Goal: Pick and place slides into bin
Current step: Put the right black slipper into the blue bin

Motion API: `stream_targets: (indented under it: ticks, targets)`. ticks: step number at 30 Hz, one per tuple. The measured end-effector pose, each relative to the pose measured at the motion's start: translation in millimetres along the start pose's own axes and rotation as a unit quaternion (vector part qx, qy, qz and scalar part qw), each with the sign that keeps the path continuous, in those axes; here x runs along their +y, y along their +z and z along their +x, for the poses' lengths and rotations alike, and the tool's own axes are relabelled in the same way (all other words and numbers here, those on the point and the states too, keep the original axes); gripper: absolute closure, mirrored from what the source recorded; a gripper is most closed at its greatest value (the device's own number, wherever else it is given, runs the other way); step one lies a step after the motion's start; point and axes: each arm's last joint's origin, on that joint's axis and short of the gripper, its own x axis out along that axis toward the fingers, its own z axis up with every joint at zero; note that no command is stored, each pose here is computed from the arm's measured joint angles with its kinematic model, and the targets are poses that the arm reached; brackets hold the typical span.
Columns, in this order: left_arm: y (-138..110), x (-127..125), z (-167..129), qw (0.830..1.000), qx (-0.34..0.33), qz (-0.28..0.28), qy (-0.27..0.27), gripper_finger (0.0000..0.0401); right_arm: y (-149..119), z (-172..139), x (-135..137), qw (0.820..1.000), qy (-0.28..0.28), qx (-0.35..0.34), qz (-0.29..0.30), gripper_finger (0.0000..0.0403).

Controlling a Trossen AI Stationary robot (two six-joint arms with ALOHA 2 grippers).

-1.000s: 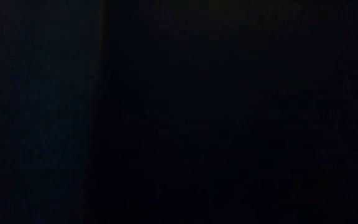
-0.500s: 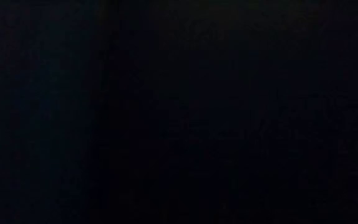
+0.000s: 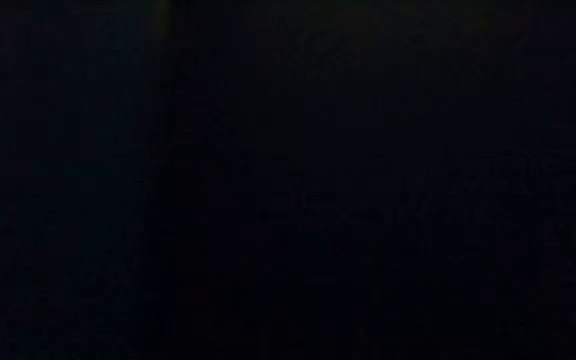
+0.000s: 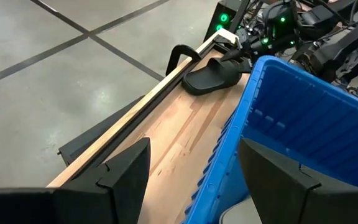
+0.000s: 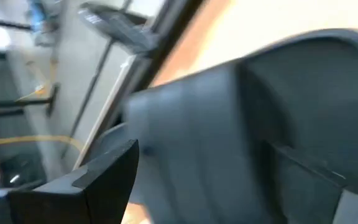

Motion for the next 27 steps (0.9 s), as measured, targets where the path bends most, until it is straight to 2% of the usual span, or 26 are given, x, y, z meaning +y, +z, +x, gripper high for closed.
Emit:
stream_targets:
  ticks: [3, 8, 10, 15, 16, 23, 27]
  targets:
    - [-0.9, -0.1, 0.0, 1.000, 0.004, -0.003, 0.000, 0.0169, 0.6, 7.9, 3.5, 1.000, 0.025, 0.008, -0.003, 0.0097]
    - [-2.7, -0.4, -0.2, 1.000, 0.012, -0.008, -0.001, 0.0169, -0.6, 16.5, -1.1, 1.000, 0.010, 0.011, -0.014, 0.0153]
    - [-3.8, -0.5, -0.3, 1.000, 0.017, -0.010, 0.000, 0.0169, -0.8, 18.2, -2.3, 1.000, 0.006, 0.012, -0.027, 0.0196]
    - [-4.3, -0.3, -0.3, 1.000, 0.020, -0.002, 0.004, 0.0169, -1.8, 18.6, -3.5, 0.998, 0.003, 0.025, -0.059, 0.0368]
    - [-4.4, -0.3, -0.3, 1.000, 0.021, -0.001, 0.005, 0.0169, -1.9, 18.5, -3.9, 0.997, 0.002, 0.026, -0.067, 0.0383]
    - [-4.9, 0.3, -0.3, 1.000, 0.024, 0.000, 0.016, 0.0169, -2.0, 13.3, -0.3, 0.997, 0.014, 0.026, -0.071, 0.0397]
    - [-5.9, 0.2, -0.4, 0.999, 0.029, 0.006, 0.016, 0.0169, 0.2, 0.2, 8.5, 0.996, 0.046, 0.007, -0.072, 0.0401]
